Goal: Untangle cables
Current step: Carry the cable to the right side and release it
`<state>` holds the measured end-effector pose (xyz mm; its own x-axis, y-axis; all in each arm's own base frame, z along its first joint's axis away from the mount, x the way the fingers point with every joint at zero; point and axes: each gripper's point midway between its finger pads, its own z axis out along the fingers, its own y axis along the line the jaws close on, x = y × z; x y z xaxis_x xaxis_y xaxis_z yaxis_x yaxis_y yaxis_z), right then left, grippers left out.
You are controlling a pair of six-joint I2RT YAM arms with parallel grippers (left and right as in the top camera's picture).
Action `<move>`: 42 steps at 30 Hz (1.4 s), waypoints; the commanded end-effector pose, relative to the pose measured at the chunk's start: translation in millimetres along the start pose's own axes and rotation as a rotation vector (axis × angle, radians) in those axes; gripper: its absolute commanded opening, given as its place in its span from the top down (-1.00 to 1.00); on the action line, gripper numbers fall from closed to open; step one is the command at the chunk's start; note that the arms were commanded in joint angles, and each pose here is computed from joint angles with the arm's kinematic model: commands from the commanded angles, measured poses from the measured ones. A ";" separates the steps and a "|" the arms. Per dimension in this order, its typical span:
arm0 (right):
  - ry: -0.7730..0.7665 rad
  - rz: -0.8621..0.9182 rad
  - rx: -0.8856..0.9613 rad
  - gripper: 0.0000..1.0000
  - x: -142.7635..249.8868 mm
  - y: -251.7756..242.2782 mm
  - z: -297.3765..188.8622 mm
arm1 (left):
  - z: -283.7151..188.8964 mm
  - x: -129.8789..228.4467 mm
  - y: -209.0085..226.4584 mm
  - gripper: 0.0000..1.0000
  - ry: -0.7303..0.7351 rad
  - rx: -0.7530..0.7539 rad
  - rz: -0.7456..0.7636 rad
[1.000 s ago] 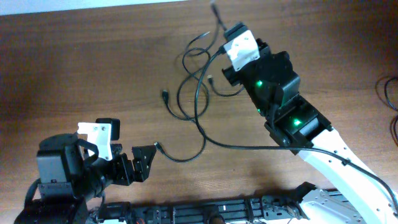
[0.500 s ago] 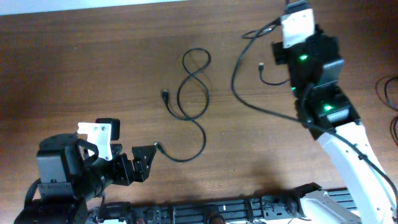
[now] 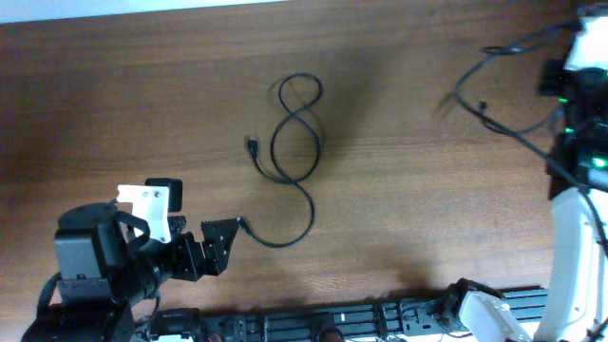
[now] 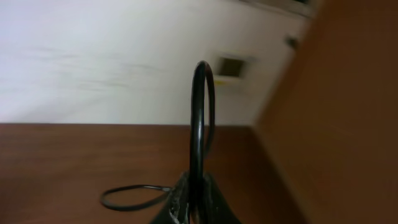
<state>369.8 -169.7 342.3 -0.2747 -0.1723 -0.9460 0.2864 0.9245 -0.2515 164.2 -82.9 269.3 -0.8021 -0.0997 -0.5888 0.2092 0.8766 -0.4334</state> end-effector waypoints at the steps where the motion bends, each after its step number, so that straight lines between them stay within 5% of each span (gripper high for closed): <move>1: 0.027 0.047 0.043 0.92 17.9 -38.6 2.2 | -0.1 -0.3 -1.0 -0.98 -0.003 0.008 0.014; 20: 0.241 0.330 0.519 0.93 136.5 -198.3 1.5 | -0.3 8.5 -0.6 -0.98 0.032 0.007 -0.027; 29: 0.464 0.484 0.465 0.93 182.8 -205.6 16.6 | -0.3 10.0 -0.4 -0.98 0.038 0.006 -0.030; 38: 0.430 0.394 0.443 0.93 144.9 -233.2 31.8 | -0.5 13.6 -1.2 -0.98 0.053 0.011 -0.064; 41: 0.479 0.435 0.356 0.91 158.8 -222.8 46.7 | -0.5 13.3 -1.3 -0.98 0.052 0.011 -0.063; 42: 0.507 0.455 0.318 -0.27 170.1 -215.4 53.2 | -0.5 13.3 -1.3 -0.98 0.052 0.011 -0.063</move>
<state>297.3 -417.3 250.0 -0.4001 0.4132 -0.8180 0.7475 0.6635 -0.0305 153.9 -83.2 261.6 -0.8381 -0.1162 -0.5330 0.1696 0.8732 -0.4570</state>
